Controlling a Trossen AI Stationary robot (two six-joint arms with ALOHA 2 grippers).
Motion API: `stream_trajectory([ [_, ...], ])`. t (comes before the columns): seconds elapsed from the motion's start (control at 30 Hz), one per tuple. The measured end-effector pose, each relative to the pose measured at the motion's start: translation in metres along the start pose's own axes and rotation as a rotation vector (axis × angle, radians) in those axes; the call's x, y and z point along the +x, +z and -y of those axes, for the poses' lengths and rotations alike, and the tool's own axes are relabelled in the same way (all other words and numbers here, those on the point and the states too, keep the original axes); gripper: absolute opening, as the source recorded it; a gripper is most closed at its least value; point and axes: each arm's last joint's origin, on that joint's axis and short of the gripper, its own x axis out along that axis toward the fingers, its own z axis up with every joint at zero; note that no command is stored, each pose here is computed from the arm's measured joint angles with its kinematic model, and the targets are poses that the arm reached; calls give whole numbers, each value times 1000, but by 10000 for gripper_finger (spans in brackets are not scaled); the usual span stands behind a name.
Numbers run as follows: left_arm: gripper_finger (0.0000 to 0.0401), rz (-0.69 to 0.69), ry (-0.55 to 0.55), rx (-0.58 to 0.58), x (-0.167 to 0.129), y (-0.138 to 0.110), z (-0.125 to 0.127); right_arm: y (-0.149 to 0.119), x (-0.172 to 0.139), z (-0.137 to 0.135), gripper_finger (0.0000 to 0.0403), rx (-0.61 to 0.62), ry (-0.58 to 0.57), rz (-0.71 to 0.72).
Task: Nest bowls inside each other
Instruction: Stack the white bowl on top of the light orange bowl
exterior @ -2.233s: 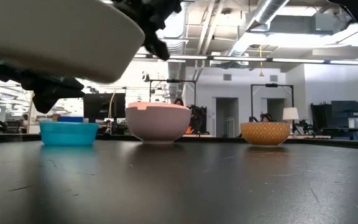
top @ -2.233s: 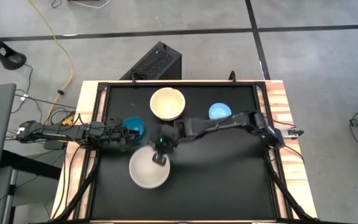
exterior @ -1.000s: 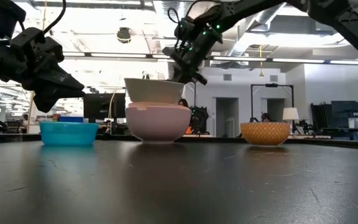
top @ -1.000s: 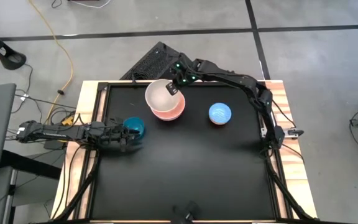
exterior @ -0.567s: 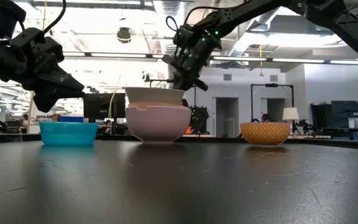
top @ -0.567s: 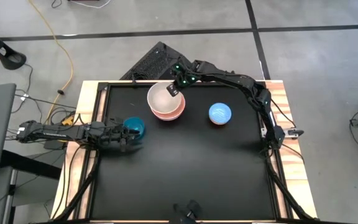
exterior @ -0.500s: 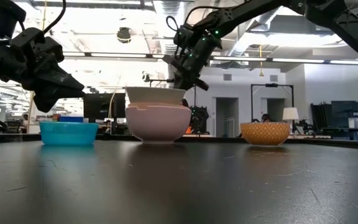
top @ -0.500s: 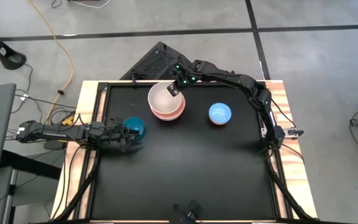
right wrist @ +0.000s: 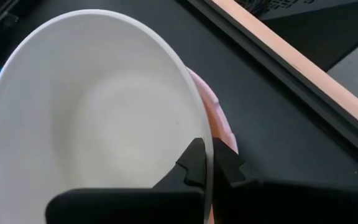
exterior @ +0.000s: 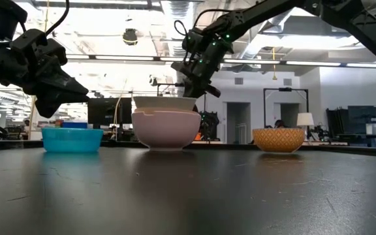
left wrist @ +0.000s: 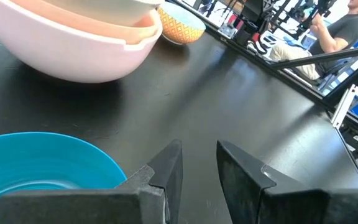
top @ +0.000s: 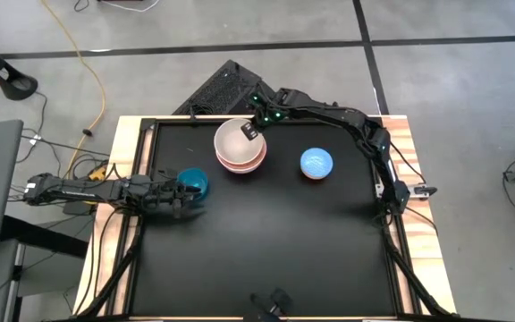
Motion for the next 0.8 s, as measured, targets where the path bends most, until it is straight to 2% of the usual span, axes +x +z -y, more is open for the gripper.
stream_trajectory([
  [0.2, 88, 0, 0, -1, 0, 0, 0, -3, 1, -6, 36, -15, -58, 13],
  [0.57, 88, 0, 0, -6, 0, 0, 0, -4, 1, -9, 70, -20, -84, 18],
  [0.8, 88, 0, -1, -9, 0, 0, 0, -3, 1, -7, 118, -19, -90, 16],
])
